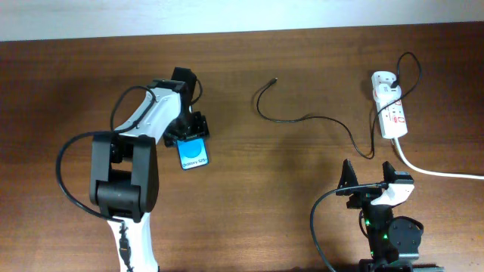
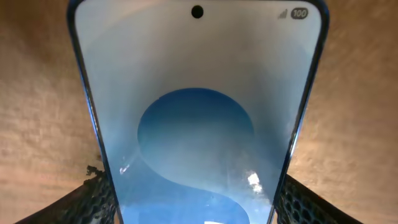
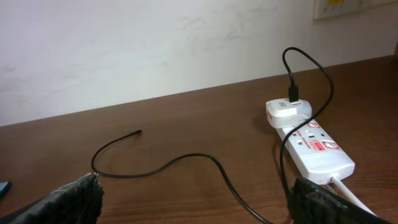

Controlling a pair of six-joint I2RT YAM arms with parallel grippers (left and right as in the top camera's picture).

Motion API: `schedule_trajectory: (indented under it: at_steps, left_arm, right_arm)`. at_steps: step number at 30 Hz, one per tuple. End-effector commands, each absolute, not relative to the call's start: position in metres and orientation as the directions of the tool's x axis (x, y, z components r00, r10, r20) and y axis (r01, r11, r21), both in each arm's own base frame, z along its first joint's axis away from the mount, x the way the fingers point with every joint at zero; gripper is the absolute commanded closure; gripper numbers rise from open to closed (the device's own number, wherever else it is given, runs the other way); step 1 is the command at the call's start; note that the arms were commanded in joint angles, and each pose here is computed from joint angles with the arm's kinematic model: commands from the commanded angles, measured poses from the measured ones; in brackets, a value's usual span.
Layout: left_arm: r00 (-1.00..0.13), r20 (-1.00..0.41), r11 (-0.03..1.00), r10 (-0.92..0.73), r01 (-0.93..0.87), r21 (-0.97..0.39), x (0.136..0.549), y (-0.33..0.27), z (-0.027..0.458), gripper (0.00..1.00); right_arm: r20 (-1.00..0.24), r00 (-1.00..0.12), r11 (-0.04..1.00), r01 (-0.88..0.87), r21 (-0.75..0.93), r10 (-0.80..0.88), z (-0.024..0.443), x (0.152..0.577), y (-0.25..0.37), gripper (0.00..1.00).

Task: Plug charger to phone and switch on socket
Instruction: 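Lift the phone with the left gripper and tilt it upright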

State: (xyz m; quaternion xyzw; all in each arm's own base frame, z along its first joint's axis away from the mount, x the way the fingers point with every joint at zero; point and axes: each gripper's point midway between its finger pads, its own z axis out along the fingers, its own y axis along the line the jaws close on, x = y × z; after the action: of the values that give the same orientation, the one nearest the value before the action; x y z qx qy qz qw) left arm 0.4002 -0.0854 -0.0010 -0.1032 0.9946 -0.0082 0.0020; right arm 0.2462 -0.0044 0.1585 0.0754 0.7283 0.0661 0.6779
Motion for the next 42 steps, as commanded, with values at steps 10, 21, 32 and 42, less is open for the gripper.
schedule_trajectory:
  at_steps: [10,21,32,42]
  left_arm:
    - [-0.982,0.021,0.982,-0.188,-0.187,0.017,0.39,-0.082,-0.03,0.01]
    - [-0.985,0.136,0.981,-0.104,-0.125,-0.151,0.361,-0.11,-0.043,0.01]
    - [-0.978,0.155,0.981,-0.139,-0.158,-0.114,0.35,-0.103,-0.054,0.01]
    - [-0.97,0.179,0.986,-0.165,-0.169,-0.004,0.321,-0.103,-0.073,0.01]
  right_arm:
    - [-0.979,-0.072,0.982,0.016,0.189,0.19,0.157,0.246,-0.003,0.02]
    - [-0.979,-0.072,0.982,0.016,0.189,0.189,0.157,0.246,-0.003,0.02]
    - [-0.979,-0.072,0.982,0.016,0.189,0.19,0.157,0.246,-0.003,0.02]
    - [-0.979,-0.072,0.982,0.016,0.189,0.19,0.157,0.246,-0.003,0.02]
